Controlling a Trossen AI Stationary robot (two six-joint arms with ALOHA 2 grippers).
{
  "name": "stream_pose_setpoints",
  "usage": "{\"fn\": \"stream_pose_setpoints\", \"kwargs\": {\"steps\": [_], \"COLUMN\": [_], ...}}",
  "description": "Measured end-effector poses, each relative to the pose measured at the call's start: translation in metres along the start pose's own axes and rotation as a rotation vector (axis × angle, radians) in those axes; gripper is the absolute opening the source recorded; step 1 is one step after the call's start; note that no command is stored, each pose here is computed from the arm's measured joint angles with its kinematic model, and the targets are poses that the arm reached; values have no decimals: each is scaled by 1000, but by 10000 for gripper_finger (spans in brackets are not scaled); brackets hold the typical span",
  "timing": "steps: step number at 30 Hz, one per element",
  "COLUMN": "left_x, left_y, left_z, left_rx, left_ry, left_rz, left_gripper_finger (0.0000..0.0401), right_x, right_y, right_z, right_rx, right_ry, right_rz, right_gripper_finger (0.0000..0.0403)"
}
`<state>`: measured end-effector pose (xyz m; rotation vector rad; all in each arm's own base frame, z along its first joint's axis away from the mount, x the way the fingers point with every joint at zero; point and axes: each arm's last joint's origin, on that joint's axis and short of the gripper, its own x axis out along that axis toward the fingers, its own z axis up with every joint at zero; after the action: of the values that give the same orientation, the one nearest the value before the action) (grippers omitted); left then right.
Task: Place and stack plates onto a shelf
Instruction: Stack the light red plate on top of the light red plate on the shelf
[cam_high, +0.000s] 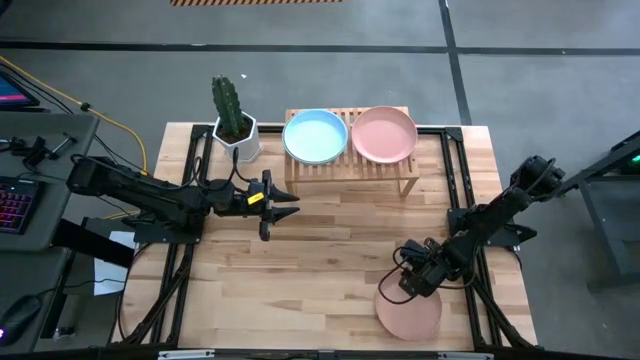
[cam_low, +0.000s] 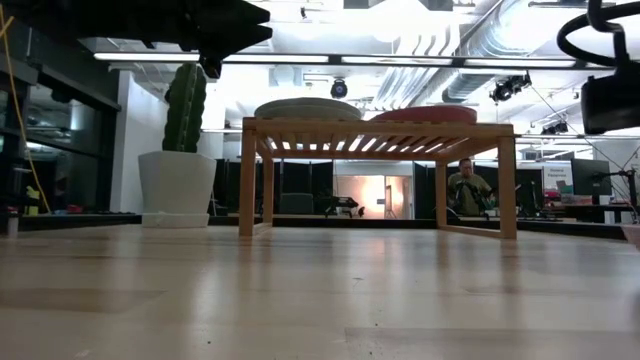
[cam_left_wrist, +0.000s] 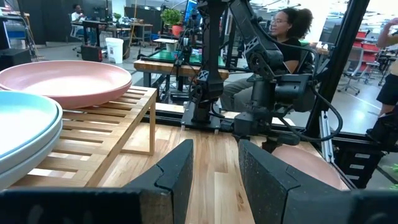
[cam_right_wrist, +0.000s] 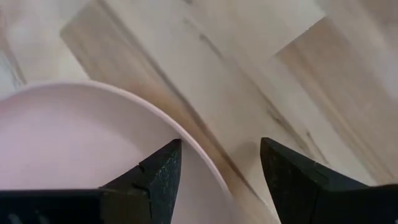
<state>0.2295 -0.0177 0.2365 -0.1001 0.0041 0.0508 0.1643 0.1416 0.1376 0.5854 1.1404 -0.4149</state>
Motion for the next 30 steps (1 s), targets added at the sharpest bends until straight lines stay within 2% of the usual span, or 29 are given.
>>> {"fn": "stream_pose_setpoints", "kwargs": {"steps": [5, 17, 24, 30], "left_x": [0, 0, 0, 0], "left_y": [0, 0, 0, 0], "left_z": [0, 0, 0, 0], "left_rx": [0, 0, 0, 0], "left_ry": [0, 0, 0, 0], "left_rz": [0, 0, 0, 0], "left_gripper_finger": [117, 117, 117, 117], "right_x": [0, -3, -3, -3], "right_y": [-2, -19, -19, -19], "right_z": [2, 4, 7, 6], "right_rx": [45, 229, 235, 233], "right_ry": [-67, -224, -335, -323], "right_rz": [-24, -192, -185, -184], "right_gripper_finger": [199, 199, 199, 199]}}
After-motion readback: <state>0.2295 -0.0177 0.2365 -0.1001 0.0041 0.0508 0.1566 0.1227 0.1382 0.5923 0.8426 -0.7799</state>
